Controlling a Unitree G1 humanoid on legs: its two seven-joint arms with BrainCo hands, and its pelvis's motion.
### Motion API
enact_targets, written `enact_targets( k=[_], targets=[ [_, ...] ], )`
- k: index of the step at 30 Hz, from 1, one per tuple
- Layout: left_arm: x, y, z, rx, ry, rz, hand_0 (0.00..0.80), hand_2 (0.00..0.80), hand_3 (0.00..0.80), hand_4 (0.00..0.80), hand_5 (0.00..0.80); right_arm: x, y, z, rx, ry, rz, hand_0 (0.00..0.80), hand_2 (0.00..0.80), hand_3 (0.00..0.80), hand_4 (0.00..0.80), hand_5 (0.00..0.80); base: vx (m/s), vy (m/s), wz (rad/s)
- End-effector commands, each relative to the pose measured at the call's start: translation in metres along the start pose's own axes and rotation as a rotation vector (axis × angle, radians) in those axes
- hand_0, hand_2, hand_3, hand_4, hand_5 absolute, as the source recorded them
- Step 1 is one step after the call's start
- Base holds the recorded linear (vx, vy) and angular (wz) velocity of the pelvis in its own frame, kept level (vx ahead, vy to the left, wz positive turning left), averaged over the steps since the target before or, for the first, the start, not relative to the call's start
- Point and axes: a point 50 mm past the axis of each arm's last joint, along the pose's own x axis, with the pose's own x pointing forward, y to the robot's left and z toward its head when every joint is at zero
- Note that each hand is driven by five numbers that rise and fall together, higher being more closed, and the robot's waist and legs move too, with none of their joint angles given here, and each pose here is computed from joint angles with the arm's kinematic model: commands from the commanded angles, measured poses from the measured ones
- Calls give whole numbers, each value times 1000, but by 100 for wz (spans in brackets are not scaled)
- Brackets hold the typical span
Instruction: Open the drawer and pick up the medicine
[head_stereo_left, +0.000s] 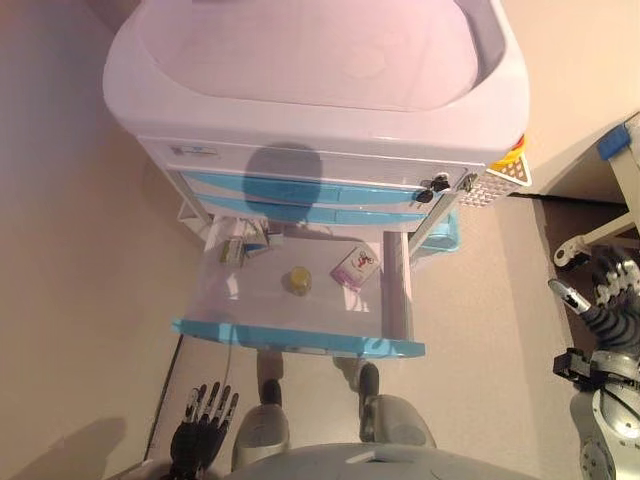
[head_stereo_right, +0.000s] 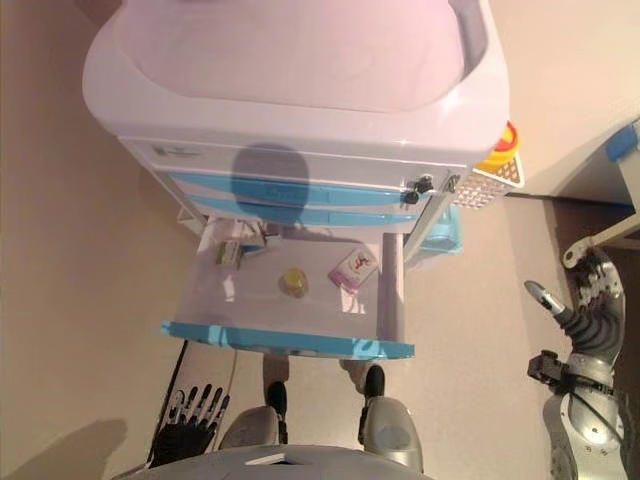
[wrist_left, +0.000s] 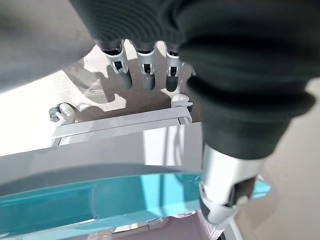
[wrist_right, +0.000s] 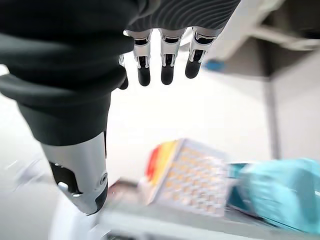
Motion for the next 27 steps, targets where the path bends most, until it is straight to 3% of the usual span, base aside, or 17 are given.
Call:
enact_targets(
  k=[1,11,27],
  targets=[
    [-12,11,4,-3,-18,17,0,0,0,0,0,11,2,58,-146,-361,35,0,0,0,0,0,-21,44,-4],
    [-1,1,-2,25,2,-46,0,0,0,0,0,13,46,121,-297,-767,345,0,0,0,0,0,-32,33,2],
    [21,-18,6,79,8,-135,0,0,0,0,0,-1,121,134,-297,-915,830,0,0,0,0,0,-48,-9,11]
  ],
)
